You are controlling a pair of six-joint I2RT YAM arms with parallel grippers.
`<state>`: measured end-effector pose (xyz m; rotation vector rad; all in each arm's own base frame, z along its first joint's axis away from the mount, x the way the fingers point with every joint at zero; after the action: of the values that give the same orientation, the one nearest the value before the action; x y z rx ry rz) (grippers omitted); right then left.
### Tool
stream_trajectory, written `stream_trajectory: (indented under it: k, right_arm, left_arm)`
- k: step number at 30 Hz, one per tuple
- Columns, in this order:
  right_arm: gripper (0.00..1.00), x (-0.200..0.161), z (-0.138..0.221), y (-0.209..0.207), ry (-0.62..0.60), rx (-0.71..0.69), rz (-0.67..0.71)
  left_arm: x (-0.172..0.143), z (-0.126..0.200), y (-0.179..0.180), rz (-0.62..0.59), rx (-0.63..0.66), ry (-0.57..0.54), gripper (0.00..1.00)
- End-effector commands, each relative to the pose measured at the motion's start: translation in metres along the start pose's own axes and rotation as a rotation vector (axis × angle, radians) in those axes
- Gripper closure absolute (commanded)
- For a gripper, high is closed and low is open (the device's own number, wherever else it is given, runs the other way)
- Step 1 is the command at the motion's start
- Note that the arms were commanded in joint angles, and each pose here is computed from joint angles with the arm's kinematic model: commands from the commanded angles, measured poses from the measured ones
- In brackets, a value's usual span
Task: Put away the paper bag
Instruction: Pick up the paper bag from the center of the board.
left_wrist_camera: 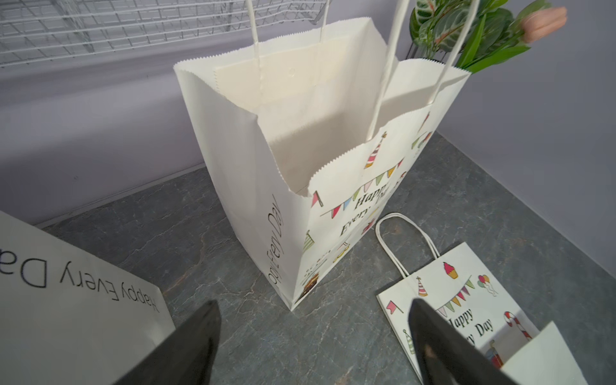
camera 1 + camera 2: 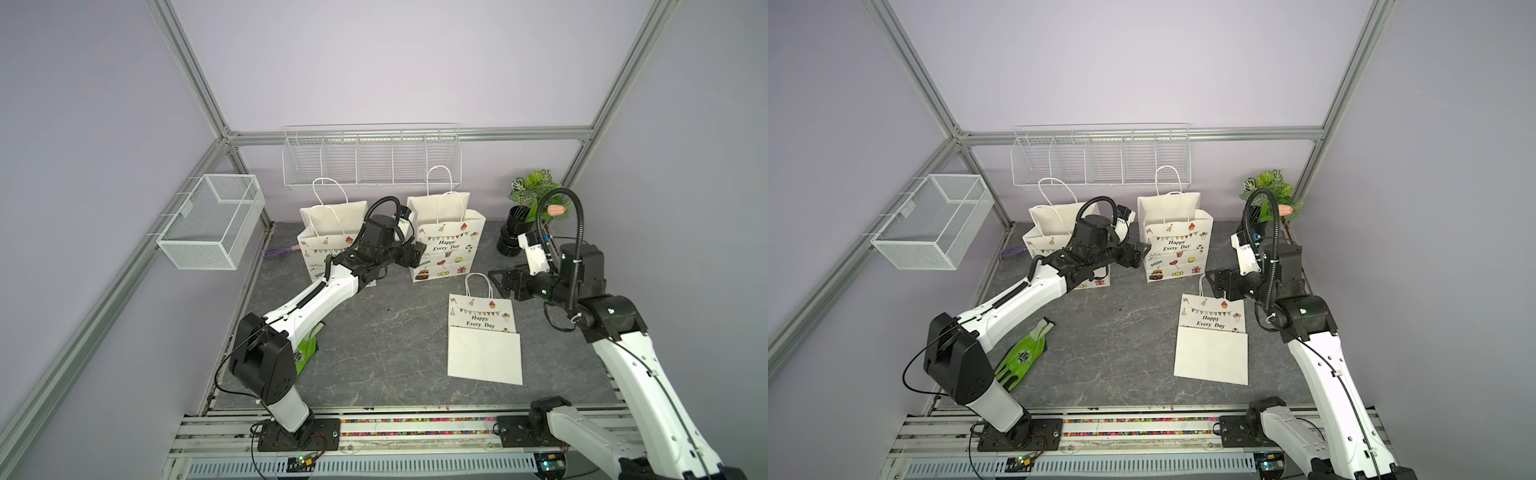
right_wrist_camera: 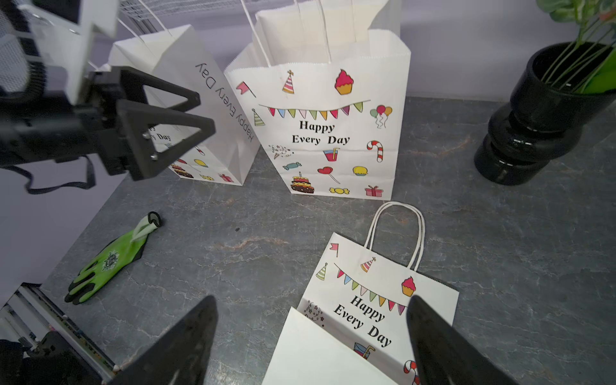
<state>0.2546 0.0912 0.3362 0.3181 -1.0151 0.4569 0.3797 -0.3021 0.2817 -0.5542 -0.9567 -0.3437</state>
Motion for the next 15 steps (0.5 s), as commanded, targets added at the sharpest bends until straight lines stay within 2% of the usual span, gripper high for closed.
stream_trajectory:
  k: [1,2,4,13,15]
  right_arm:
    - [0.10,0.010,0.004,0.006,-0.054,0.031,0.037]
    - [0.10,0.010,0.006,0.007,-0.059,0.033,0.038]
    - [0.10,0.011,0.009,0.008,-0.067,0.038,0.043]
    - [0.07,0.011,0.019,0.011,-0.087,0.026,0.056]
    - [0.07,0.011,0.020,0.011,-0.088,0.025,0.056]
  left_arm:
    - [0.016,-0.009,-0.001,-0.047,0.015,-0.063,0.18]
    - [0.015,-0.015,-0.002,-0.043,0.007,-0.058,0.20]
    - [0.016,-0.022,-0.003,-0.038,-0.010,-0.059,0.31]
    - [0.019,-0.042,-0.020,-0.005,-0.099,-0.061,0.43]
    - [0.016,-0.046,-0.024,-0.007,-0.106,-0.049,0.50]
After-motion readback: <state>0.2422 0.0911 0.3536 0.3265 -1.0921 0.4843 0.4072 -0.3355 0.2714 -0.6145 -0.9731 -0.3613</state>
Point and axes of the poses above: each gripper's point midway between its finger pads, its own z axis back along the fingers, its own y axis along the line the jaws close on, x = y × z, the point moved 4 cm from there along z, back along the fingers, and after that the axes turned 13 degrees about z, right-handed, at the moved point
